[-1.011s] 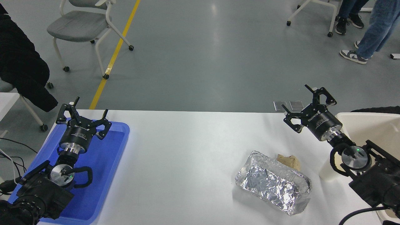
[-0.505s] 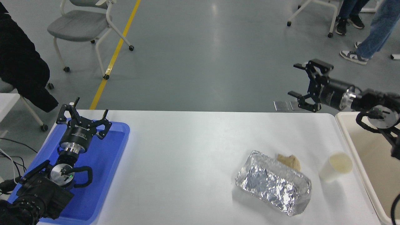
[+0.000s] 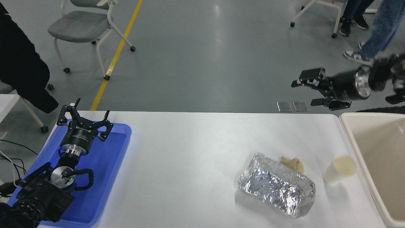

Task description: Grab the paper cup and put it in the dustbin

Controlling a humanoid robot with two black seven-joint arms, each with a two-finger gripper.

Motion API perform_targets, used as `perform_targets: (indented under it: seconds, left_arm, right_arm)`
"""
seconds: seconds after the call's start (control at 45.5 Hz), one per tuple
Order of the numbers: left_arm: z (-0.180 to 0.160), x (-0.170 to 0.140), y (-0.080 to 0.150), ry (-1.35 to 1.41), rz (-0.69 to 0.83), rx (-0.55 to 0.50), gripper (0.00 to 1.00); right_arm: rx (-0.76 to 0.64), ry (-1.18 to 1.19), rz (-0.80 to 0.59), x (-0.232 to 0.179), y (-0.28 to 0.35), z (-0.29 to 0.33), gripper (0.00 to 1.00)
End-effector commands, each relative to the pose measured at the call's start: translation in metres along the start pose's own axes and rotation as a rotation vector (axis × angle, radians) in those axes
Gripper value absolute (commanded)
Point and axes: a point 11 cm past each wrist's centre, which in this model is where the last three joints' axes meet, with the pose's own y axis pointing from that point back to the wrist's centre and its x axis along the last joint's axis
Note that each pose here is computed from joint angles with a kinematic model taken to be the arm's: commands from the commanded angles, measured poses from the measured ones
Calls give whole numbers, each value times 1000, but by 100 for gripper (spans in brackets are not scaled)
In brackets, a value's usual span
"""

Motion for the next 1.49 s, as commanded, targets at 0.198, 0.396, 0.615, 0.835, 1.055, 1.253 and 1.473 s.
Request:
perform_targets:
  seconds: [0.198,0.396,0.615,0.835,1.055,1.253,1.473]
  left_arm:
    - [1,0,0,0,1,-2,100]
    - [0,2,2,5,5,-4,100]
    - [-1,2,2,7,5,-6,100]
    - [-2,1,2,11,5,-5,100]
    - [-3,0,1,11,3,-4,100]
    - [-3,0,1,8,2,0,100]
    - [-2,2,2,4,5,-1,100]
  right_arm:
    - [-368,306,-233,-56,76,1,100]
    - [-342,290,-316,-72,97,-32,100]
    - [-301,240,-328,-80,98,-57,100]
    - [-301,245,-316,-78,101,-60,100]
    - [-336,252,-295,-73,95,-41,100]
    - [-410,310,-315,-74,85,19,100]
    - [-444,266,-271,-70,54,93,100]
